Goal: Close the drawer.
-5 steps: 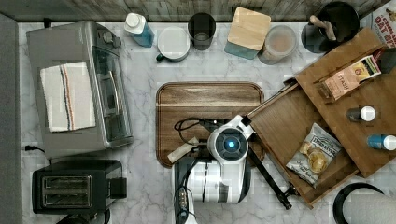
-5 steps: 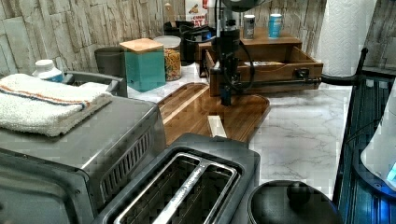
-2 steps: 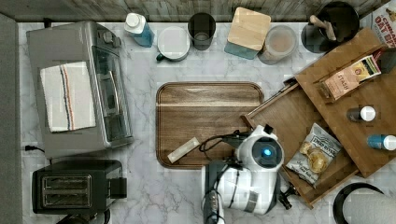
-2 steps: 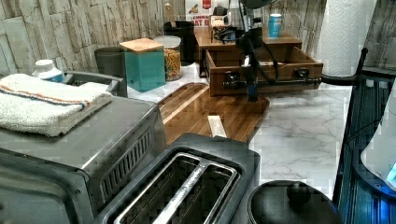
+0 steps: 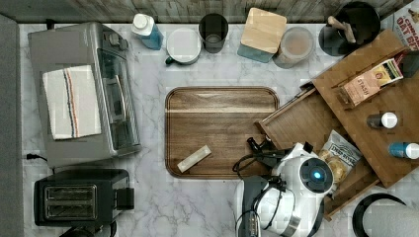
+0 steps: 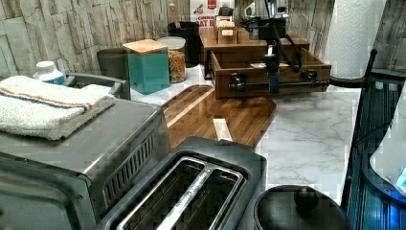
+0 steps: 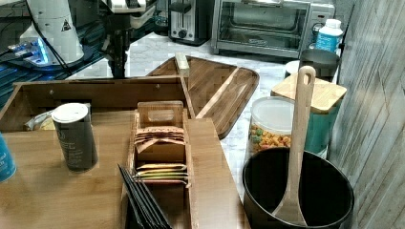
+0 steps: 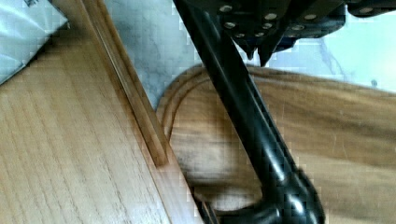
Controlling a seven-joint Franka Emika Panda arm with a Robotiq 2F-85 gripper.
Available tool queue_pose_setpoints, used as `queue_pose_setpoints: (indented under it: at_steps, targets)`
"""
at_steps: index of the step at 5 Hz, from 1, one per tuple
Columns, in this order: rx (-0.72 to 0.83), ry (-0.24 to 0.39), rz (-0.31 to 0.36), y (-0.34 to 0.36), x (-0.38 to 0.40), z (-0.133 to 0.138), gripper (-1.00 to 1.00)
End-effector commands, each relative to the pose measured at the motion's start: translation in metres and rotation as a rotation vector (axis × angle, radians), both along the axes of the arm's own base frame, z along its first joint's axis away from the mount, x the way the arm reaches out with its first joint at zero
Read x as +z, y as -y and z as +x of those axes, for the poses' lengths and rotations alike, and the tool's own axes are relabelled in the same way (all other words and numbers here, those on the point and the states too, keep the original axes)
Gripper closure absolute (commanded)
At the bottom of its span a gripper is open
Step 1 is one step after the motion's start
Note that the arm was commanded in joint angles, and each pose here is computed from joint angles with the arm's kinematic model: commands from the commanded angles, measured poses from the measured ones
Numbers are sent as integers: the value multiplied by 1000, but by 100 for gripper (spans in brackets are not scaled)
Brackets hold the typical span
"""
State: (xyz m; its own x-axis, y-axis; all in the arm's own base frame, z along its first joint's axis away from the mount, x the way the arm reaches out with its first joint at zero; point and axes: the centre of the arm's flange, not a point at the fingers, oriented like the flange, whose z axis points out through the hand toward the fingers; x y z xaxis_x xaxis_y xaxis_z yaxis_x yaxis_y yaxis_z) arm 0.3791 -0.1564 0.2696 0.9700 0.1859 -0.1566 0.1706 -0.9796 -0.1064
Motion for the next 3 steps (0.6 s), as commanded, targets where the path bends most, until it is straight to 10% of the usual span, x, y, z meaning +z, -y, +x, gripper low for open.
queue_pose_setpoints:
  at_steps: [1, 3]
  targets:
    - [337, 67, 21, 2, -8, -24, 100]
    - [366, 57, -24, 8, -15, -32, 100]
